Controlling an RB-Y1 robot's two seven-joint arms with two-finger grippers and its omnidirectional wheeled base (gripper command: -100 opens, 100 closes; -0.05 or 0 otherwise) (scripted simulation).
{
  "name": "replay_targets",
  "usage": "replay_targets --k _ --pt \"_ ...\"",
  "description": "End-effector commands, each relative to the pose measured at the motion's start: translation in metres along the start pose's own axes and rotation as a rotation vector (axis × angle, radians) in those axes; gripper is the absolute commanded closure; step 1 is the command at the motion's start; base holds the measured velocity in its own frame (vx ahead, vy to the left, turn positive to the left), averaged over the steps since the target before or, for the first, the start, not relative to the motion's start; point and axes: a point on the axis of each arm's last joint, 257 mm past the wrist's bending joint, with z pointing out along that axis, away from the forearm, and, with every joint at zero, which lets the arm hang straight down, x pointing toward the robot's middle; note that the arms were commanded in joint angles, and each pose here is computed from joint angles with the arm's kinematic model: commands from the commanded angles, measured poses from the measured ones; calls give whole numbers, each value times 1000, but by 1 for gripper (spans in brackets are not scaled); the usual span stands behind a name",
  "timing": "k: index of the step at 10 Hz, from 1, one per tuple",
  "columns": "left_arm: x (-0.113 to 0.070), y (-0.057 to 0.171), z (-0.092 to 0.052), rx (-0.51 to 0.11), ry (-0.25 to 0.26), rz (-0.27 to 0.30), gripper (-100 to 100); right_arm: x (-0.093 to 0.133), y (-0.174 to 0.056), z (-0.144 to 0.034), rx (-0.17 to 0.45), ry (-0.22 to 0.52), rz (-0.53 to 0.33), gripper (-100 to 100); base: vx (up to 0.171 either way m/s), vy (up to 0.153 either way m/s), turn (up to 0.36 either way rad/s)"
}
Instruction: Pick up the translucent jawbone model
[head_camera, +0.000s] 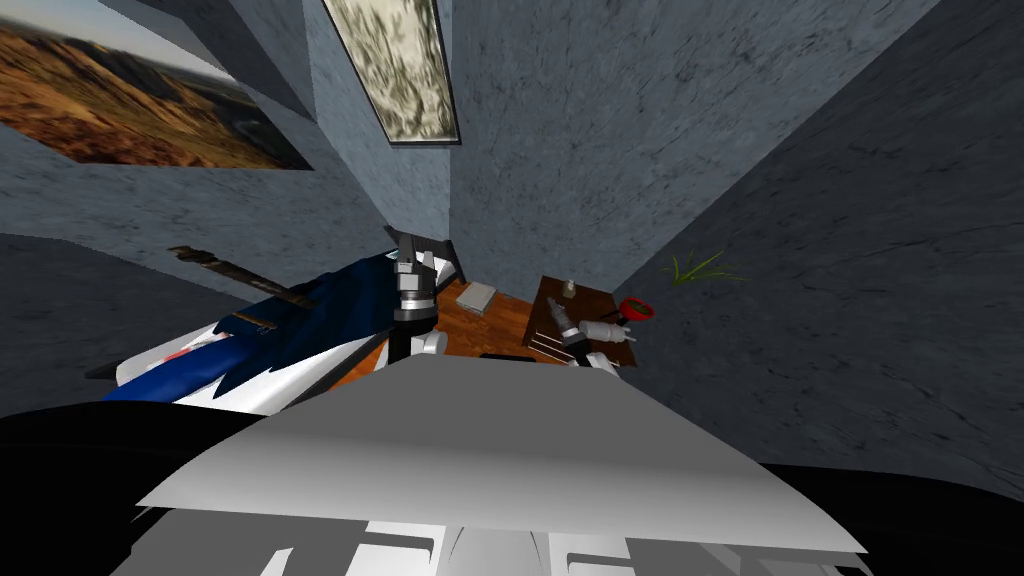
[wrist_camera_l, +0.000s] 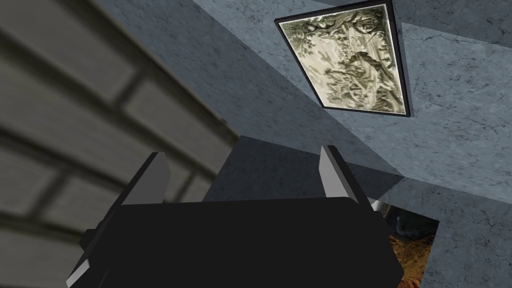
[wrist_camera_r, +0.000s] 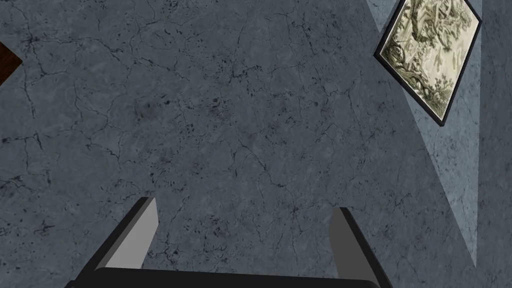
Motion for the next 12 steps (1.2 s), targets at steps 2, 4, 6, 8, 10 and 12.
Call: replay_targets --k 2,4,6,8,10,12 --pt "0 0 0 0 0 0 0 14 -12 -2 27 43 -57 -100 -27 7 32" --pt "0 0 0 0 0 0 0 30 -36 -8 70 107 -119 -100 -29 13 182" --pt "0 0 0 0 0 0 0 43 -57 -15 107 161 -164 -100 -15 10 107" --pt "0 0 0 0 0 0 0 47 -61 -17 114 178 -198 -100 -15 10 54" --pt "0 0 0 0 0 0 0 60 -86 -27 156 242 -262 -100 -20 16 194" --pt "0 0 0 0 0 0 0 70 -111 -39 197 299 -311 -100 -12 10 111"
